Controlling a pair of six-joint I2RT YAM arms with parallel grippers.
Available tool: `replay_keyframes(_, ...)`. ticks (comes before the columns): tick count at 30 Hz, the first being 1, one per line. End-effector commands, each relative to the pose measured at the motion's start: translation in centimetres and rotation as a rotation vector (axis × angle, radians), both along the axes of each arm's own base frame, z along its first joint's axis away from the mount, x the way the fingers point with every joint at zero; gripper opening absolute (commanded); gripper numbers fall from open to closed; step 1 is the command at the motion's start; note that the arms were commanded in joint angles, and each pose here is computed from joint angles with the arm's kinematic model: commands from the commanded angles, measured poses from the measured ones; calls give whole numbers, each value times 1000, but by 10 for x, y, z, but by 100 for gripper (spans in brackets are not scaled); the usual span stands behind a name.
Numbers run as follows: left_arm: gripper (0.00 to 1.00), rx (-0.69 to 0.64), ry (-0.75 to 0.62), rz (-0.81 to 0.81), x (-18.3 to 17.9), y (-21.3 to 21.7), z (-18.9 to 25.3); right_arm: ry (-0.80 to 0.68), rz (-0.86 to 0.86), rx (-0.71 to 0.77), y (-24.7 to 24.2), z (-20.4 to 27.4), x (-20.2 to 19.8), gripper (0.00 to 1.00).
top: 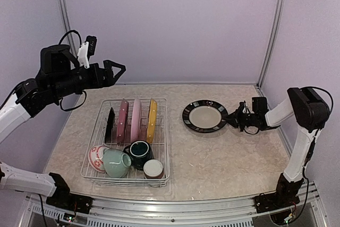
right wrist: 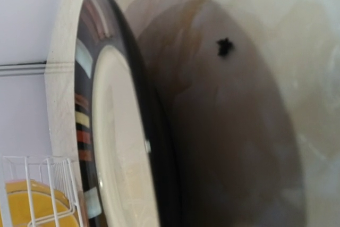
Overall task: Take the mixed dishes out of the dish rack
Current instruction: Place the plate at the center of the board.
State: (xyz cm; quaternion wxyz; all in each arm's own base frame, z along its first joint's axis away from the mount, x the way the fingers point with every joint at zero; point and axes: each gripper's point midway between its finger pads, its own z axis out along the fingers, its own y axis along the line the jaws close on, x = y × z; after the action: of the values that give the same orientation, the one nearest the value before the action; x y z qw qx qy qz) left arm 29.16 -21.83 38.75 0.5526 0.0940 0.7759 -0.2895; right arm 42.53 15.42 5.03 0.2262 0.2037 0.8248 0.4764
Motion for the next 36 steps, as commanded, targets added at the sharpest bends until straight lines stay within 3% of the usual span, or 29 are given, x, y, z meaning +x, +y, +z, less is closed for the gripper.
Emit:
replay_keyframes(1, 99, -1, 66, -11, 1, -2, -9, -124, 72, 29, 16, 27, 11, 6)
replay_keyframes(5, 99, 11, 80, 4, 5, -2, -14, -99, 70, 4, 14, 18, 9, 17)
replay_keyframes(9, 99, 13, 88, 2, 5, -3, -14, -102, 72, -25, 12, 19, 7, 37)
replay_keyframes(21, 99, 40, 146, 31, 9, 0, -21, -48, 80, -240, -7, 2, 0, 64)
replay_keyframes(22, 99, 41, 148, 31, 8, 0, -21, -50, 78, -262, -10, 4, 0, 73)
replay_keyframes(25, 99, 44, 165, 31, 8, -1, -22, -61, 74, -314, -16, 11, -4, 79)
replay_keyframes(26, 99, 45, 171, 30, 7, -1, -22, -60, 72, -332, -19, 12, -6, 94)
replay_keyframes(27, 99, 45, 177, 29, 7, -1, -22, -63, 72, -349, -21, 14, -8, 98)
replay_keyframes(36, 99, 81, 208, 21, 2, -16, -29, -134, 52, -472, -39, 50, -15, 99)
